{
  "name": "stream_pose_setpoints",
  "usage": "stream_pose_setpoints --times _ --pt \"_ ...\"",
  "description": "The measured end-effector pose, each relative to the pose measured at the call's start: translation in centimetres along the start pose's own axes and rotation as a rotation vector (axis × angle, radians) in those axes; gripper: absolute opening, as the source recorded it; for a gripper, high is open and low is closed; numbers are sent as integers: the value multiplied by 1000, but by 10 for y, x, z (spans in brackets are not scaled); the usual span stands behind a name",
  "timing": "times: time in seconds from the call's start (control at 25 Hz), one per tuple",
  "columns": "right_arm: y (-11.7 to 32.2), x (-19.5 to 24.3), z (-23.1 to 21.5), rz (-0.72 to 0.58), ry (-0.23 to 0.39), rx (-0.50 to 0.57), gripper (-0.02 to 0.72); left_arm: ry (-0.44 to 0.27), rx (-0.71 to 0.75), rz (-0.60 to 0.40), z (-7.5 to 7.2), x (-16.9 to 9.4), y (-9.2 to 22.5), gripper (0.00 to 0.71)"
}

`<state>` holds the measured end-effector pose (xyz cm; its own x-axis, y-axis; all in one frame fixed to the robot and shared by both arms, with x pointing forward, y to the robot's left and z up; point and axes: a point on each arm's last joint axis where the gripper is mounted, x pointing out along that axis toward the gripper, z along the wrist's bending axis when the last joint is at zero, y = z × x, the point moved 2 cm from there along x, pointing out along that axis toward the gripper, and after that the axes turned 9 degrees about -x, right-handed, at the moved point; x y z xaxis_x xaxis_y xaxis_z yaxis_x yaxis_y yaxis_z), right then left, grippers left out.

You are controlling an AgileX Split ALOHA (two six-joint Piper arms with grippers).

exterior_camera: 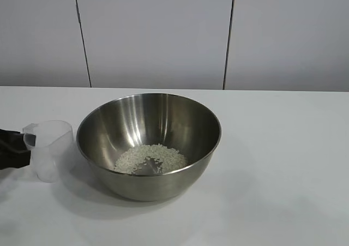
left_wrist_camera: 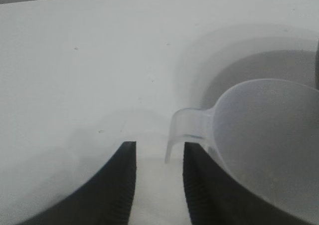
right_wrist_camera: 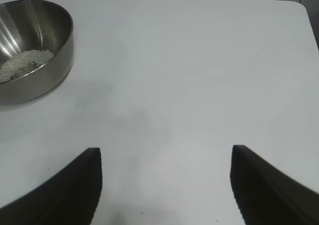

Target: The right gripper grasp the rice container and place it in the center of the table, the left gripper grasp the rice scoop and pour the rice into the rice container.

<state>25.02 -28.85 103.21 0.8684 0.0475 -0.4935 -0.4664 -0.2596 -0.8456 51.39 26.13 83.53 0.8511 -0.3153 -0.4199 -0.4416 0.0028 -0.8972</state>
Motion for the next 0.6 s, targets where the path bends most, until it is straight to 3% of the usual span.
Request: stream_pose_setpoints --times 0.24,0.44,0.6 --pt "0 0 0 0 0 0 495 -51 -37 43 2 -13 11 318" --pt "0 0 0 0 0 0 495 -204 -97 -2 16 -23 3 318" --pt "0 0 0 0 0 0 495 -272 -106 -22 23 -27 0 318"
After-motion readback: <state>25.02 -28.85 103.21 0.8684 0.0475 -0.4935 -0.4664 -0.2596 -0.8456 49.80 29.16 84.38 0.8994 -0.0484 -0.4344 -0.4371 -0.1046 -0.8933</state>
